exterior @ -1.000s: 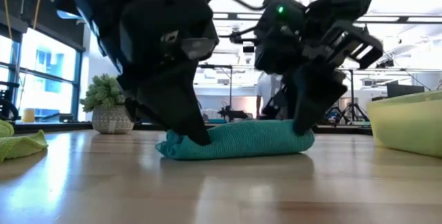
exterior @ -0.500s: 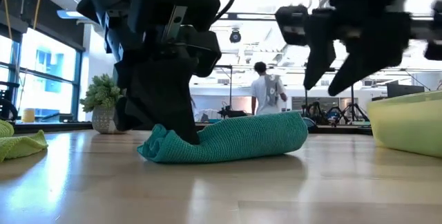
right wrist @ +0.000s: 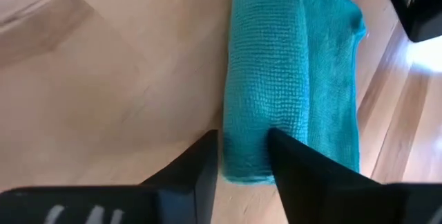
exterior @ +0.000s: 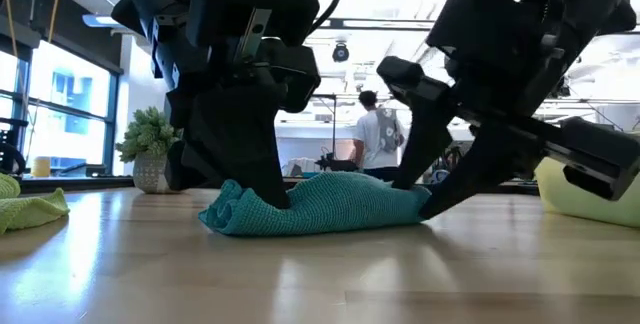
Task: Roll microfiber towels into tight, uniform cylinder then place into a basket
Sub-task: Roll the blue cloth
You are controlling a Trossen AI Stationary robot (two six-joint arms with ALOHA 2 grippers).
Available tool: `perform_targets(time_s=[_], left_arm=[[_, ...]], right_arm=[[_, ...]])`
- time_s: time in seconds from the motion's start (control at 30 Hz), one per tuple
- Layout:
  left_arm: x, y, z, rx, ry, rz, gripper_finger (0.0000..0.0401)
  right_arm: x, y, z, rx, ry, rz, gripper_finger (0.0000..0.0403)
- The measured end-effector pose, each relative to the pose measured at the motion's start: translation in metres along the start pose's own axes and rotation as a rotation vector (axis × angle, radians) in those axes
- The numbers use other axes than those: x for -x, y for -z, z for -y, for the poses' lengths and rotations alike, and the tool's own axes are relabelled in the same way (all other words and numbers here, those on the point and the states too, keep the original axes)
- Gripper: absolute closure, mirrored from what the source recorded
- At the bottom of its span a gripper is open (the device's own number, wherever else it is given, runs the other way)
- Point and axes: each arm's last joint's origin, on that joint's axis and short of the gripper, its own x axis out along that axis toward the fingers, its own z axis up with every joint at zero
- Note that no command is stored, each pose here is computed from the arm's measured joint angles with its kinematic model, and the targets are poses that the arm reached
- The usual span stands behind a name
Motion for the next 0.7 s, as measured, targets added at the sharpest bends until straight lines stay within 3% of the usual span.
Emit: perform_targets(time_s=[0.27, 0.4, 0.53, 0.7], left_arm=[[0.0, 0.0, 0.0, -0.002, 0.003, 0.002, 0.0388], [0.001, 0.0, 0.001, -0.004, 0.009, 0.004, 0.0379], [0.001, -0.001, 0.003, -0.005, 0.031, -0.001, 0.0372], [0.004, -0.002, 0.005, -0.007, 0.06, -0.014, 0.0359]], right_arm=[[-0.003, 0.0, 0.003, -0.041, 0.007, 0.02, 0.0208], [-0.009, 0.005, 0.008, -0.139, -0.026, 0.019, 0.0191], [-0.012, 0.012, 0.015, -0.257, -0.089, 0.017, 0.0207], [-0.016, 0.021, 0.024, -0.391, -0.159, 0.009, 0.0268]])
